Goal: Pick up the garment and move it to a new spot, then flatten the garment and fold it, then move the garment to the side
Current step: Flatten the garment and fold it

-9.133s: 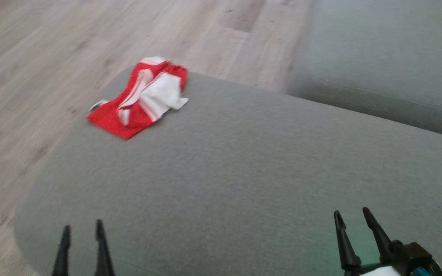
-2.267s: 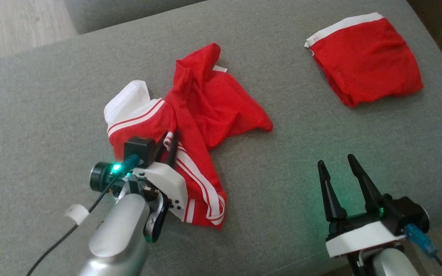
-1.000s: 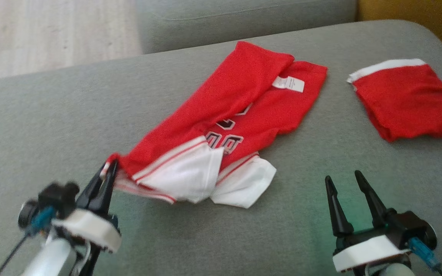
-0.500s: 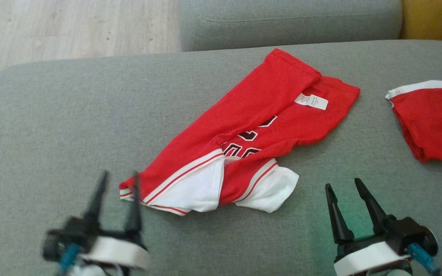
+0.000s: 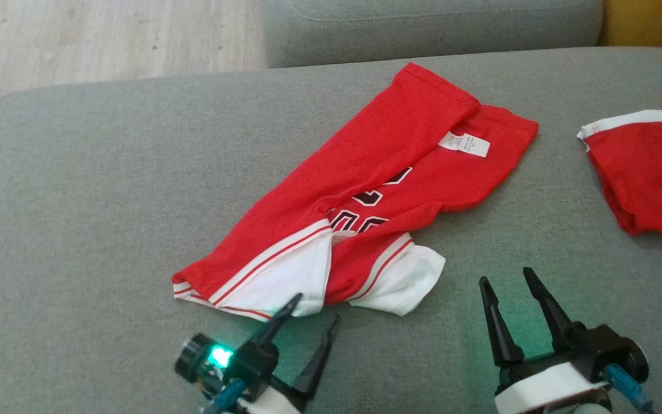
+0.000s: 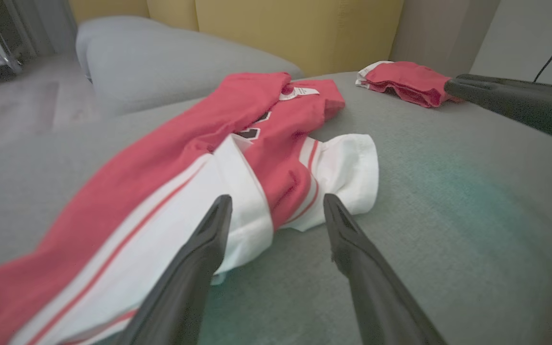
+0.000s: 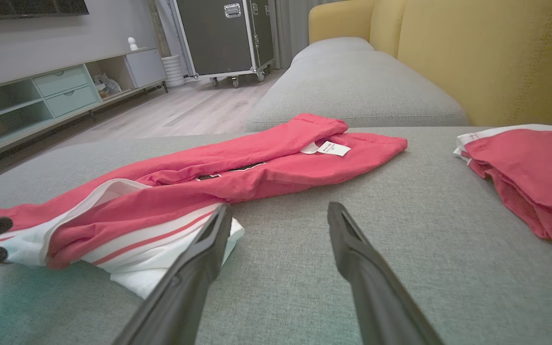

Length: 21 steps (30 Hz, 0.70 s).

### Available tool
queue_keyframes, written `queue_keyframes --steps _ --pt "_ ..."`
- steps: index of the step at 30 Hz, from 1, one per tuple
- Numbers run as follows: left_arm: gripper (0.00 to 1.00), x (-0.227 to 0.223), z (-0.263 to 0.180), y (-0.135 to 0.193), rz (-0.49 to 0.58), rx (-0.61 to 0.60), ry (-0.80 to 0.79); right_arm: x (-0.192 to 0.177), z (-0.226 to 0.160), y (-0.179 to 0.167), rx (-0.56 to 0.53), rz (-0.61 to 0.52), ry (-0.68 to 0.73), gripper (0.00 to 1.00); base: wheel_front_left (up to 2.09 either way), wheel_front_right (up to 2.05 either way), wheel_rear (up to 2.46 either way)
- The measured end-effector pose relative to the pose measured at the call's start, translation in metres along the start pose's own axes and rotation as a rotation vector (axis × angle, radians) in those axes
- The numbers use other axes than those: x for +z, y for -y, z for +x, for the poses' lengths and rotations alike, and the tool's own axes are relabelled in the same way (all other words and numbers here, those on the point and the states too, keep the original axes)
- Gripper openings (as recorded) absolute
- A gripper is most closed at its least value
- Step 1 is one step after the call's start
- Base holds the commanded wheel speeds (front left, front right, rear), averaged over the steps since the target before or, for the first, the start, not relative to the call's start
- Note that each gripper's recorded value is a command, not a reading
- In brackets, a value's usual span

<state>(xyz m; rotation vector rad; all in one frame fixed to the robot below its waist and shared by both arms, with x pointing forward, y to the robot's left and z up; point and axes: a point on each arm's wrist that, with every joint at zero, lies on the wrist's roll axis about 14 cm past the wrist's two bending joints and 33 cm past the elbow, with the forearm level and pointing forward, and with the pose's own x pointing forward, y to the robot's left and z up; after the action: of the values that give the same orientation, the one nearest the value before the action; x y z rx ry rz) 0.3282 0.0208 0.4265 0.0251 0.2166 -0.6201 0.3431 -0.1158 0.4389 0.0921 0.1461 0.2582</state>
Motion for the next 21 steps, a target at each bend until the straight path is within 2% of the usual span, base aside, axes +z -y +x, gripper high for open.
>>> queue_keyframes --steps 3,5,12,16,21 --pt "1.00 -0.011 0.007 0.016 -0.165 -0.030 -0.050 -0.001 -0.001 0.003 -0.010 0.001 -0.002 1.00 0.00 0.00 0.00" --pt "1.00 -0.022 0.008 0.021 -0.230 -0.034 -0.090 0.000 -0.001 0.005 -0.018 0.001 -0.001 1.00 0.00 0.00 0.00" --pt "1.00 -0.036 0.010 0.014 -0.373 -0.001 -0.133 0.001 -0.001 0.010 -0.033 0.001 0.002 1.00 0.00 0.00 0.00" --pt "1.00 -0.037 0.012 0.022 -0.484 -0.012 -0.149 0.000 -0.001 0.011 -0.035 -0.001 -0.002 1.00 0.00 0.00 0.00" --pt "1.00 -0.032 0.012 0.020 -0.523 0.001 -0.112 0.000 0.001 0.010 -0.028 -0.007 -0.003 1.00 0.00 0.00 0.00"
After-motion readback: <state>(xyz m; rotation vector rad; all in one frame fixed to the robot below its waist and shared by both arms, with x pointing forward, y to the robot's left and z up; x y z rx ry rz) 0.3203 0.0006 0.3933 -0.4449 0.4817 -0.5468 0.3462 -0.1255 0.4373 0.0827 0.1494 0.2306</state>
